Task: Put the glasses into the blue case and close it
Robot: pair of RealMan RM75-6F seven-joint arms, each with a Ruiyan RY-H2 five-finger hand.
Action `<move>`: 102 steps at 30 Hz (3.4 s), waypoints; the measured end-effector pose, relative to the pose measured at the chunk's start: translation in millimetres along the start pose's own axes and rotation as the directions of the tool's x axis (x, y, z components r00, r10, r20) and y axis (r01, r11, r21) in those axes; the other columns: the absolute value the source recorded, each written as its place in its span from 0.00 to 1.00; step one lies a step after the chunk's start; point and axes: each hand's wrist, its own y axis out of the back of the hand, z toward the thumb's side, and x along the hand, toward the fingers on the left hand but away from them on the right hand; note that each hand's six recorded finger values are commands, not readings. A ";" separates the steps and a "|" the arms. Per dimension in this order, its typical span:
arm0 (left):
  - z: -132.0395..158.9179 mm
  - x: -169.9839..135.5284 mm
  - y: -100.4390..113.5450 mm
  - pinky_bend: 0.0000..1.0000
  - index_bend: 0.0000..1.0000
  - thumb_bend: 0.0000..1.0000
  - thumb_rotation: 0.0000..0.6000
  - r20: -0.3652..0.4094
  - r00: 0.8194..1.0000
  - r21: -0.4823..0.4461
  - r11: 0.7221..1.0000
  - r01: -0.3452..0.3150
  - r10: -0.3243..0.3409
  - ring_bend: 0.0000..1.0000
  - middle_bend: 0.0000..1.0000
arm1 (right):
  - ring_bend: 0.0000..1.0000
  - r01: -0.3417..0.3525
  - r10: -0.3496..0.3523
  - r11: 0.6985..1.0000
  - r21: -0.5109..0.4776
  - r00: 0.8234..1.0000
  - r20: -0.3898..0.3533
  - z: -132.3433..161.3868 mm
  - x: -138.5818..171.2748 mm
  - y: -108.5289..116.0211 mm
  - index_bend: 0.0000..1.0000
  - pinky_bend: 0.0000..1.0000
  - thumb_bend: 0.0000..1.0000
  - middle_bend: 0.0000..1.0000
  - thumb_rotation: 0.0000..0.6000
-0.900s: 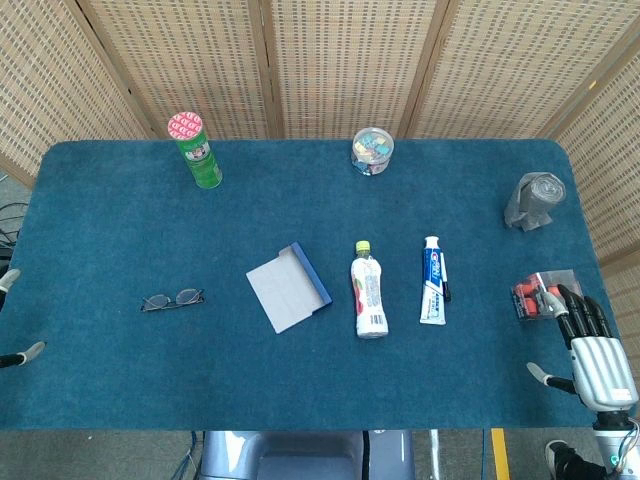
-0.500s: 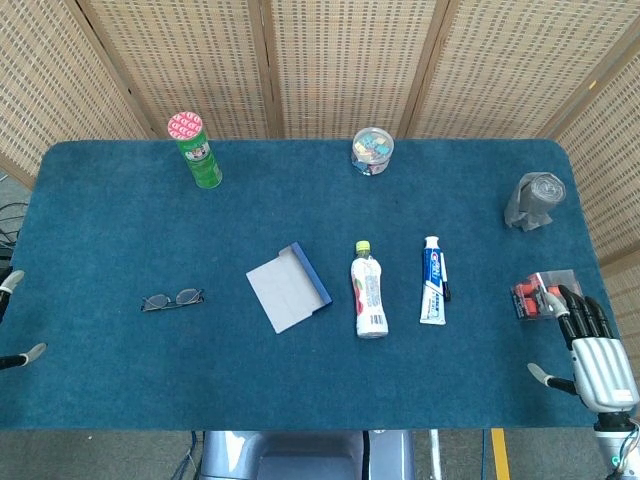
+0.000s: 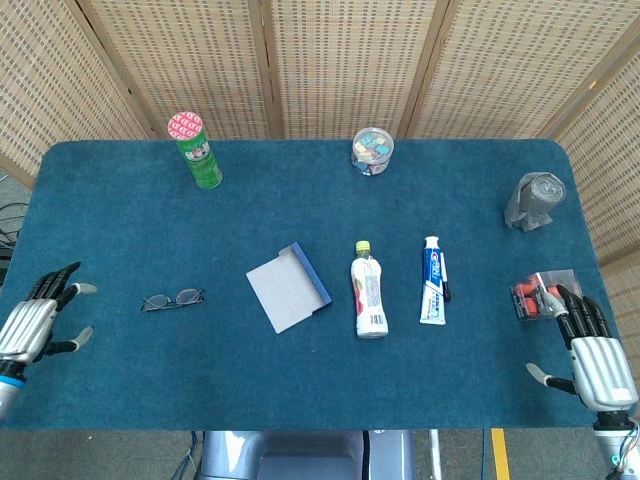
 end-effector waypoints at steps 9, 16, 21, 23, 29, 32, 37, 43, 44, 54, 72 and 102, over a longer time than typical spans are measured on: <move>28.2 40.0 -21.4 0.00 0.34 0.34 1.00 -0.024 0.995 0.040 0.995 0.094 -0.093 0.00 0.00 | 0.00 -0.017 0.017 1.000 -0.011 1.000 -0.004 -0.3 -0.9 -1.0 0.00 0.00 0.00 0.00 1.00; 42.5 65.7 -38.6 0.00 0.37 0.34 1.00 -0.073 0.987 0.032 0.988 0.148 -0.146 0.00 0.00 | 0.00 -0.025 0.025 1.000 -0.014 1.000 -0.004 -0.4 -1.3 -1.3 0.00 0.00 0.00 0.00 1.00; 50.8 80.6 -52.7 0.00 0.37 0.36 1.00 -0.098 0.979 0.034 0.983 0.183 -0.179 0.00 0.00 | 0.00 -0.028 0.028 1.000 -0.015 1.000 -0.005 -0.3 -1.5 -1.4 0.00 0.00 0.00 0.00 1.00; 54.8 86.1 -57.7 0.00 0.37 0.36 1.00 -0.102 0.976 0.038 0.980 0.195 -0.190 0.00 0.00 | 0.00 -0.028 0.028 1.000 -0.015 1.000 -0.006 -0.3 -1.5 -1.4 0.00 0.00 0.00 0.00 1.00; 65.4 96.3 -68.0 0.00 0.39 0.36 1.00 -0.106 0.973 0.040 0.977 0.210 -0.204 0.00 0.00 | 0.00 -0.030 0.030 0.999 -0.017 1.000 -0.007 -0.3 -1.6 -1.5 0.00 0.00 0.00 0.00 1.00; 67.3 98.9 -73.0 0.00 0.40 0.36 1.00 -0.115 0.971 0.033 0.976 0.216 -0.211 0.00 0.00 | 0.00 -0.031 0.031 0.999 -0.018 0.999 -0.008 -0.2 -1.6 -1.5 0.00 0.00 0.00 0.00 1.00; 68.3 102.9 -80.9 0.00 0.42 0.37 1.00 -0.130 0.967 0.029 0.974 0.225 -0.219 0.00 0.00 | 0.00 -0.033 0.032 0.999 -0.019 0.999 -0.009 -0.2 -1.6 -1.6 0.00 0.00 0.00 0.00 1.00; 69.1 106.6 -84.7 0.00 0.44 0.39 1.00 -0.137 0.967 0.029 0.975 0.219 -0.214 0.00 0.00 | 0.00 -0.034 0.034 0.999 -0.019 0.999 -0.009 -0.3 -1.6 -1.7 0.00 0.00 0.00 0.00 1.00; 69.2 107.2 -84.9 0.00 0.44 0.39 1.00 -0.138 0.968 0.029 0.976 0.217 -0.211 0.00 0.00 | 0.00 -0.034 0.034 0.999 -0.020 0.999 -0.009 -0.3 -1.7 -1.7 0.00 0.00 0.00 0.00 1.00; 69.5 108.9 -88.4 0.00 0.45 0.48 1.00 -0.144 0.968 0.035 0.977 0.211 -0.204 0.00 0.00 | 0.00 -0.036 0.035 0.999 -0.021 0.999 -0.008 -0.6 -1.7 -1.8 0.00 0.00 0.00 0.00 1.00; 67.7 109.7 -94.1 0.00 0.55 0.48 1.00 -0.150 0.968 0.033 0.977 0.210 -0.203 0.00 0.00 | 0.00 -0.038 0.037 0.999 -0.022 0.999 -0.008 -0.3 -1.9 -1.8 0.00 0.00 0.00 0.00 1.00; 119.2 106.0 -56.3 0.00 0.58 0.52 1.00 0.066 0.996 0.138 0.989 0.048 -0.057 0.00 0.00 | 0.00 -0.045 0.045 0.999 -0.026 0.999 -0.004 -0.4 -2.1 -2.2 0.00 0.00 0.00 0.00 1.00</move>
